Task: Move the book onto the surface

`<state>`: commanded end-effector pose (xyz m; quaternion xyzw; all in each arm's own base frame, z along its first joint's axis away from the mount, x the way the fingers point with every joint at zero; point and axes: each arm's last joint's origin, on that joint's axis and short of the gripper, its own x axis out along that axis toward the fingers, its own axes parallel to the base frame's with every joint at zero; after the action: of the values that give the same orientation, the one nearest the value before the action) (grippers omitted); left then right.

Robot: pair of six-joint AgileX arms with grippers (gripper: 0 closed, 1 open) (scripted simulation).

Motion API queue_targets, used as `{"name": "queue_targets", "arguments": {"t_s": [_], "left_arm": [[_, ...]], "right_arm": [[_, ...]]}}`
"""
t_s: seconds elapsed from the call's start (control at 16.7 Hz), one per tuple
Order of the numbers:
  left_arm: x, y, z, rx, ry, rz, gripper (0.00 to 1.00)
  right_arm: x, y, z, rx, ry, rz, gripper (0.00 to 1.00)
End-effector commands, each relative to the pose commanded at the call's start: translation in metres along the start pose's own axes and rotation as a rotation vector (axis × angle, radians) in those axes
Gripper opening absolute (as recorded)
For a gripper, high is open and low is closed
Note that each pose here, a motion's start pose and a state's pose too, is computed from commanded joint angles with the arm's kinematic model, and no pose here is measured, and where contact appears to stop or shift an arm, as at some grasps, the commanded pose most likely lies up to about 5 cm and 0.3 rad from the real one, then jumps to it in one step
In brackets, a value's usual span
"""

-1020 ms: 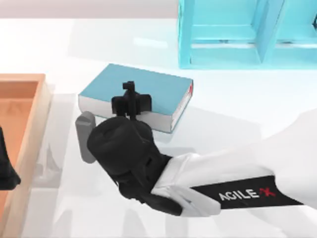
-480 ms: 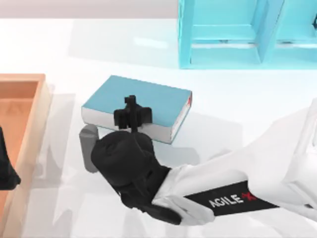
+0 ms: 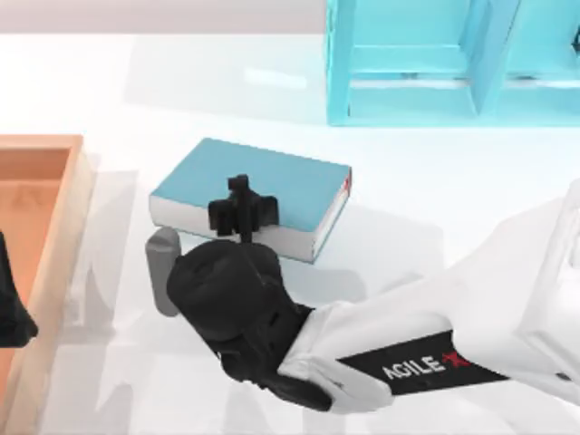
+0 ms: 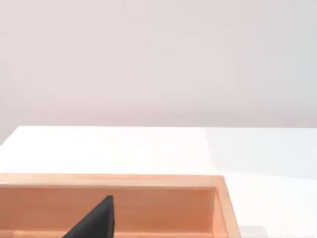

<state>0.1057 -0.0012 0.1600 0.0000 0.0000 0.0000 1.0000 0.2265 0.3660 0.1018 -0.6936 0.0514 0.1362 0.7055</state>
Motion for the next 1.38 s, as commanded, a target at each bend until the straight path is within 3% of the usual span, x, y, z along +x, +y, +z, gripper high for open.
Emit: {"name": "queue_targets", "arguments": {"t_s": [0.42,1.08,1.38], "left_arm": [[0.0,0.0,0.0,0.0,0.0,0.0,1.0],[0.0,0.0,0.0,0.0,0.0,0.0,1.0],[0.0,0.0,0.0,0.0,0.0,0.0,1.0]], "right_arm": [[0.0,0.0,0.0,0.0,0.0,0.0,0.98],[-0.005,0.003,0.001,-0.004,0.004,0.007,1.0],[-0.065,0.024,0.014,-0.032,0.029,0.041,1.0]]}}
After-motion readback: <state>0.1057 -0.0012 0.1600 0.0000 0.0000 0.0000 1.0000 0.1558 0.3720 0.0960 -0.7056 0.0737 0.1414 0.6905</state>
